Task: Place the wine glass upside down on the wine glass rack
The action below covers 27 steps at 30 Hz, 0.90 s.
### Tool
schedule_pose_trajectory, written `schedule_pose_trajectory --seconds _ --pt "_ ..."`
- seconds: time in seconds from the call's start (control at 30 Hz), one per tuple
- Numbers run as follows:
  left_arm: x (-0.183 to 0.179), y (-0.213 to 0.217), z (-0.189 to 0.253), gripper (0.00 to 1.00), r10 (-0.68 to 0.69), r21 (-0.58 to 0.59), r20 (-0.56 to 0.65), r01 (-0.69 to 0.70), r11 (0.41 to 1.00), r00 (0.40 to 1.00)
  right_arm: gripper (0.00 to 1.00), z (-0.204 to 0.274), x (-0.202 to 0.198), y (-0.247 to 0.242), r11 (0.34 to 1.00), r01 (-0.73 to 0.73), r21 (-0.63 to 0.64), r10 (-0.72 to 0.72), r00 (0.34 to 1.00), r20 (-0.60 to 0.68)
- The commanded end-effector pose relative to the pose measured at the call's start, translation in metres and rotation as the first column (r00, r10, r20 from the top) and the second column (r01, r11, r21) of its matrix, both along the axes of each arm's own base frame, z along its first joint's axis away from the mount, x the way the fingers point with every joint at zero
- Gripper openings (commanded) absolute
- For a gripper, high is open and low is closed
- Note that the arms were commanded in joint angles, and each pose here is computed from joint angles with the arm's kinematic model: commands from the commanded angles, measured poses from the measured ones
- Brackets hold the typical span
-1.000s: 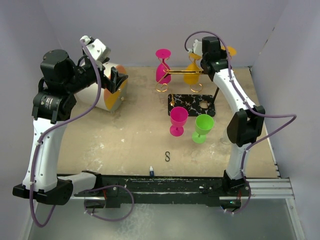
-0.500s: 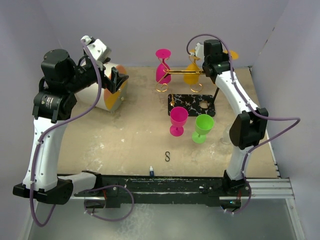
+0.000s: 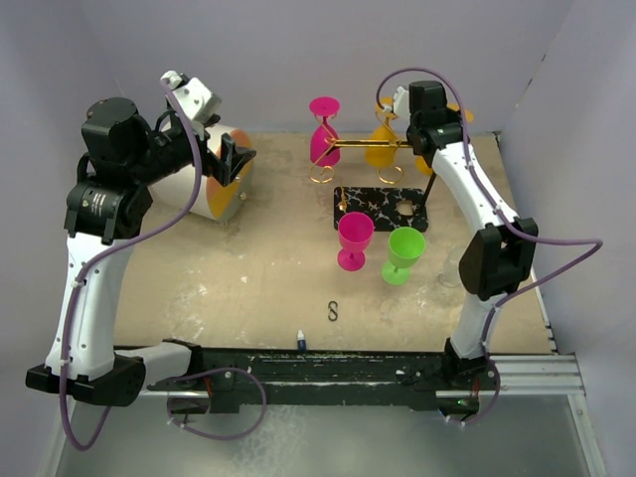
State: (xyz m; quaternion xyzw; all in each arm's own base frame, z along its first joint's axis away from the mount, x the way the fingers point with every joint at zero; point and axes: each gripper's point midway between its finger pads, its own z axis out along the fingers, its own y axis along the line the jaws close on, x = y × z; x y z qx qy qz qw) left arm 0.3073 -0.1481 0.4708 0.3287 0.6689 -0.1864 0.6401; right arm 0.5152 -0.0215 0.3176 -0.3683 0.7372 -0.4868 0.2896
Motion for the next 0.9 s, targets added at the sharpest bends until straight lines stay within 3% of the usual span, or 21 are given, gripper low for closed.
schedule_pose_trajectory --seconds 0.0,0.87 --pt "-0.005 0.002 0.020 0.99 -0.002 -0.027 0.053 0.003 1.000 0.999 0.10 0.025 -0.018 -0.013 0.998 0.054 0.021 -0.055 0.996 0.065" --pt "-0.003 0.003 0.019 0.99 0.003 -0.023 0.055 -0.002 1.000 0.998 0.32 0.029 -0.050 -0.045 0.990 0.134 0.051 -0.138 0.987 0.087"
